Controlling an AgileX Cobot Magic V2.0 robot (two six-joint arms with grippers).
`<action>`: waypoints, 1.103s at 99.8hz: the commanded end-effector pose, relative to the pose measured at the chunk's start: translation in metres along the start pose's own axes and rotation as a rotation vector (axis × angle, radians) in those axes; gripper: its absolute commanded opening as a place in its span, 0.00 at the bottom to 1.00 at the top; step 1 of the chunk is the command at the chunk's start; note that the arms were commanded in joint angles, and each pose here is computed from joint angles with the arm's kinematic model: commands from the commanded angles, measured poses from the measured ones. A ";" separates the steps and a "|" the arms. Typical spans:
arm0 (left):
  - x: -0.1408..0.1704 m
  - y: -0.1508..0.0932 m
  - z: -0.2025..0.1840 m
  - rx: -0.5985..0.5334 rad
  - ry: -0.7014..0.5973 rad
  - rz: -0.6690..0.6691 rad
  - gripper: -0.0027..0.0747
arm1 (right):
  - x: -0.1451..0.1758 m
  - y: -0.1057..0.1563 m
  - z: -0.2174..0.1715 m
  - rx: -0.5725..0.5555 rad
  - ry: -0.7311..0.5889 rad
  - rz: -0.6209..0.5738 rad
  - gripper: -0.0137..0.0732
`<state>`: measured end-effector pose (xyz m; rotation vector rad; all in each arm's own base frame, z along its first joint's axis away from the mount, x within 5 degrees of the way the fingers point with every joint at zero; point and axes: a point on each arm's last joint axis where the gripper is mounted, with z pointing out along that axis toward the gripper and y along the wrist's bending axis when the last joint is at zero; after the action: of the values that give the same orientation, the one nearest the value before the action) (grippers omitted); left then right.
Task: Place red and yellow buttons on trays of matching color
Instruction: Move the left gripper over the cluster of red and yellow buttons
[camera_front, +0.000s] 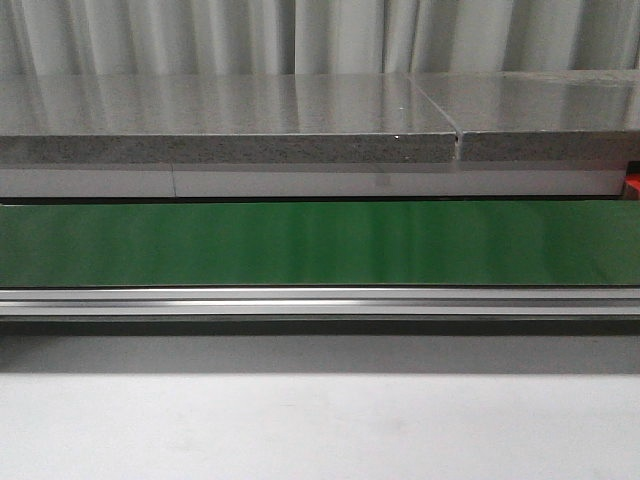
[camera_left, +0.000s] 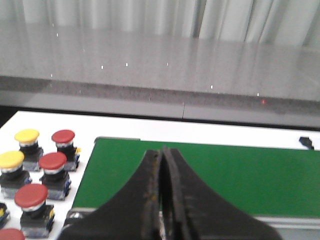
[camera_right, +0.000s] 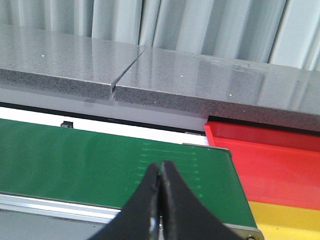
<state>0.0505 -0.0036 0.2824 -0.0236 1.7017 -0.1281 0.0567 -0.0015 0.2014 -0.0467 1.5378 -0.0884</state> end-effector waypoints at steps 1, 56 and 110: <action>-0.028 -0.004 0.004 0.003 0.096 -0.014 0.01 | -0.010 0.000 -0.001 0.002 -0.090 -0.010 0.08; -0.057 -0.007 0.052 -0.028 0.389 -0.013 0.01 | -0.010 0.000 -0.001 0.002 -0.090 -0.010 0.08; -0.056 -0.007 0.056 -0.033 0.398 -0.006 0.79 | -0.010 0.000 -0.001 0.002 -0.090 -0.010 0.08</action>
<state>0.1084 -0.0078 0.3164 -0.0304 2.1934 -0.0966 0.0567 -0.0015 0.2014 -0.0467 1.5378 -0.0884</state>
